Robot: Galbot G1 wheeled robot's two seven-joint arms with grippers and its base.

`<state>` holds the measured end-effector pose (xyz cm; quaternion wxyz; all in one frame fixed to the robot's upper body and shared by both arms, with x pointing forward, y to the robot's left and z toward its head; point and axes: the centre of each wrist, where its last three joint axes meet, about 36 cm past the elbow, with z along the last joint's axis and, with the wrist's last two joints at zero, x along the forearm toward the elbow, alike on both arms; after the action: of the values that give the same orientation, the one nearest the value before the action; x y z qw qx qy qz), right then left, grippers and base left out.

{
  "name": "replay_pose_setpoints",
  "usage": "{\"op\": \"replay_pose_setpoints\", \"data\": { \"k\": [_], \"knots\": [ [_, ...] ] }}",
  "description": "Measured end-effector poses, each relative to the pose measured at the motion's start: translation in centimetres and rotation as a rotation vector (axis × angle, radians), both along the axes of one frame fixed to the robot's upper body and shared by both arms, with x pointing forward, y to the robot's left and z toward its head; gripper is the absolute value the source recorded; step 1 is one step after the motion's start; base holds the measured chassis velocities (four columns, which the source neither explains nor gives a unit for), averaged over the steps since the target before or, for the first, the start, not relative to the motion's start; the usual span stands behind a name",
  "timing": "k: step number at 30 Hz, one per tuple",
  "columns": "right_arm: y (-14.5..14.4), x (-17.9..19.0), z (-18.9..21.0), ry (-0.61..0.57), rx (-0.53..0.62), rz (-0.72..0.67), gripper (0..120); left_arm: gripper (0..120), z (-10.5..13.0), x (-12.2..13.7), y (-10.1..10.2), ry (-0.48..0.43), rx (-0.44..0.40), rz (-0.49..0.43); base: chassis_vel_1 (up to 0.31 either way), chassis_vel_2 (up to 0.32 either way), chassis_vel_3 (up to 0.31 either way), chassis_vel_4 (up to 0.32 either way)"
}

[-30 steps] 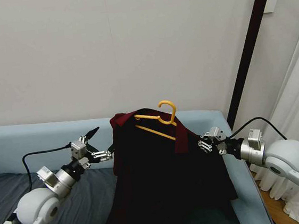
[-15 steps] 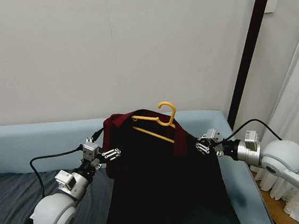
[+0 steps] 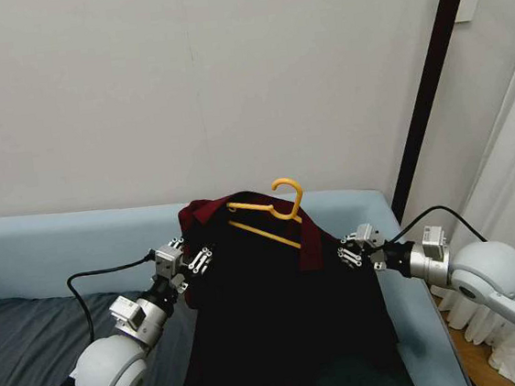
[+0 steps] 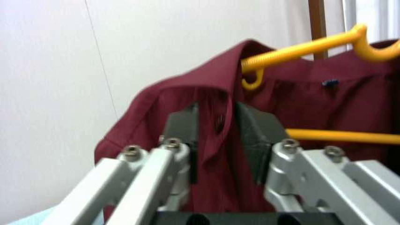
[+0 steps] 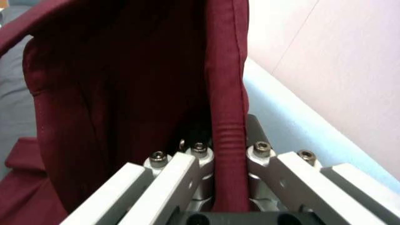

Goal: Pick up the clothes from the sofa and hang them on the clothes hanger.

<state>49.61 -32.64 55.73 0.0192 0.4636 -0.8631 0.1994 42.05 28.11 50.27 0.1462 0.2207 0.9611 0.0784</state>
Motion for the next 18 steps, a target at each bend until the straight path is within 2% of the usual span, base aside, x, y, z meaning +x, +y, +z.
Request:
{"op": "replay_pose_setpoints", "data": {
  "k": [2,4,6,14,18],
  "knots": [
    [0.0,0.0,-0.1,0.0,-0.001,0.0,1,17,0.1,0.0,0.0,-0.004,-0.003,-0.001,0.0,0.0,0.0,0.0],
    [0.0,0.1,-0.2,0.002,-0.004,-0.002,1,4,0.5,0.0,-0.1,-0.015,-0.009,-0.006,0.0,0.0,0.0,0.0],
    [0.0,0.2,-0.3,0.003,-0.005,-0.002,1,0,0.7,0.1,-0.2,-0.019,-0.013,-0.01,0.0,0.0,0.0,0.0],
    [0.1,0.6,-0.7,0.007,-0.009,-0.005,1,0,1.9,0.1,-1.3,-0.02,-0.064,-0.082,0.0,0.0,0.0,0.0],
    [0.3,0.6,-1.1,0.009,-0.023,0.003,1,0,2.2,0.3,-2.8,-0.012,-0.083,-0.164,0.0,0.0,0.0,0.0]
  ]
}}
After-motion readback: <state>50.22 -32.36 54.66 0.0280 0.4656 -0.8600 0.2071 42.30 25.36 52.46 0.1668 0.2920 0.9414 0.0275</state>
